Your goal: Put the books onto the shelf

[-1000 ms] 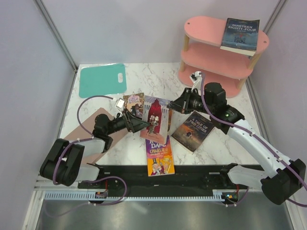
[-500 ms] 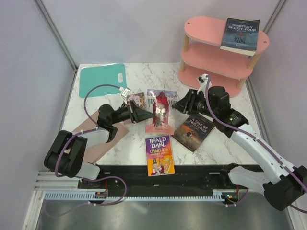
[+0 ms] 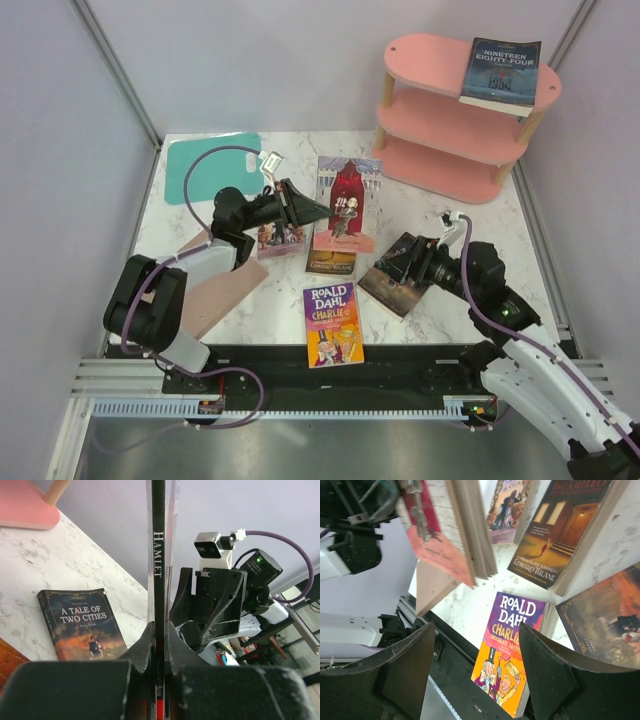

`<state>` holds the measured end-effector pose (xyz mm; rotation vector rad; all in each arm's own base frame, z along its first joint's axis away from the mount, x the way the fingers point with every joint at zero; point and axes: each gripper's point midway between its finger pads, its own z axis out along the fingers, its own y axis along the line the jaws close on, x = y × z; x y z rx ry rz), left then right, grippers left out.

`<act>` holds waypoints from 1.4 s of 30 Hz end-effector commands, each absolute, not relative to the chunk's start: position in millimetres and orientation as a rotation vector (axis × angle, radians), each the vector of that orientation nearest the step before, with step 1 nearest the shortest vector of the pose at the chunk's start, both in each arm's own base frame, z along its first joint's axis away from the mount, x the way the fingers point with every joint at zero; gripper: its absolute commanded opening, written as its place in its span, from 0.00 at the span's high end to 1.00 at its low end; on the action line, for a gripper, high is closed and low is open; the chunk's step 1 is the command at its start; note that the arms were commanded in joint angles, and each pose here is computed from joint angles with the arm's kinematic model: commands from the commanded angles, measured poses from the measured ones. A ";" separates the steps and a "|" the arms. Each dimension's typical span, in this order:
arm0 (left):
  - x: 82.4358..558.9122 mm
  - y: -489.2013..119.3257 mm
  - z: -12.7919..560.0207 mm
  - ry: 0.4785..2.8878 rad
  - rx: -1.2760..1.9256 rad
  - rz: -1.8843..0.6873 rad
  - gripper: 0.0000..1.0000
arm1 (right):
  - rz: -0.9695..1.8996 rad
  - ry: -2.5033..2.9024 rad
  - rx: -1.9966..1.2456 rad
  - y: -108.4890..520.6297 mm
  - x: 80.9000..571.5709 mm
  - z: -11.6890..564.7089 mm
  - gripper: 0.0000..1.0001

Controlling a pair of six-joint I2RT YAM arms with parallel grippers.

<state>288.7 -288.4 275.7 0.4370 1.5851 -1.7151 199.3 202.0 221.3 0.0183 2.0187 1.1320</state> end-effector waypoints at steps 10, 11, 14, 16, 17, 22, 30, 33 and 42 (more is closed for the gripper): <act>277.8 -330.5 305.0 1.490 0.573 -1.845 0.98 | 1.206 1.893 0.068 208.6 213.5 221.2 0.24; 276.0 -331.7 306.2 1.489 0.576 -1.850 0.98 | 1.191 1.887 0.075 207.3 216.4 219.5 0.24; 270.6 -333.6 308.6 1.485 0.588 -1.868 0.98 | 1.158 1.883 0.083 204.8 221.6 214.9 0.24; 268.3 -335.3 307.1 1.487 0.592 -1.878 0.98 | 1.138 1.883 0.092 203.1 225.0 212.7 0.24; 266.6 -336.5 305.1 1.493 0.592 -1.883 0.98 | 1.142 1.876 0.091 203.7 225.6 212.9 0.25; 261.3 -343.2 299.5 1.496 0.599 -1.911 0.98 | 1.150 1.819 0.099 203.7 230.9 224.2 0.26; 263.2 -347.3 292.4 1.500 0.580 -1.932 0.98 | 1.204 1.738 0.026 210.0 226.5 258.2 0.27; 263.0 -347.9 292.7 1.487 0.574 -1.949 0.98 | 1.219 1.730 0.009 211.9 224.5 262.3 0.29; 278.3 -355.2 289.8 1.526 0.543 -1.955 0.94 | 1.253 1.825 -0.003 222.7 225.2 250.4 1.00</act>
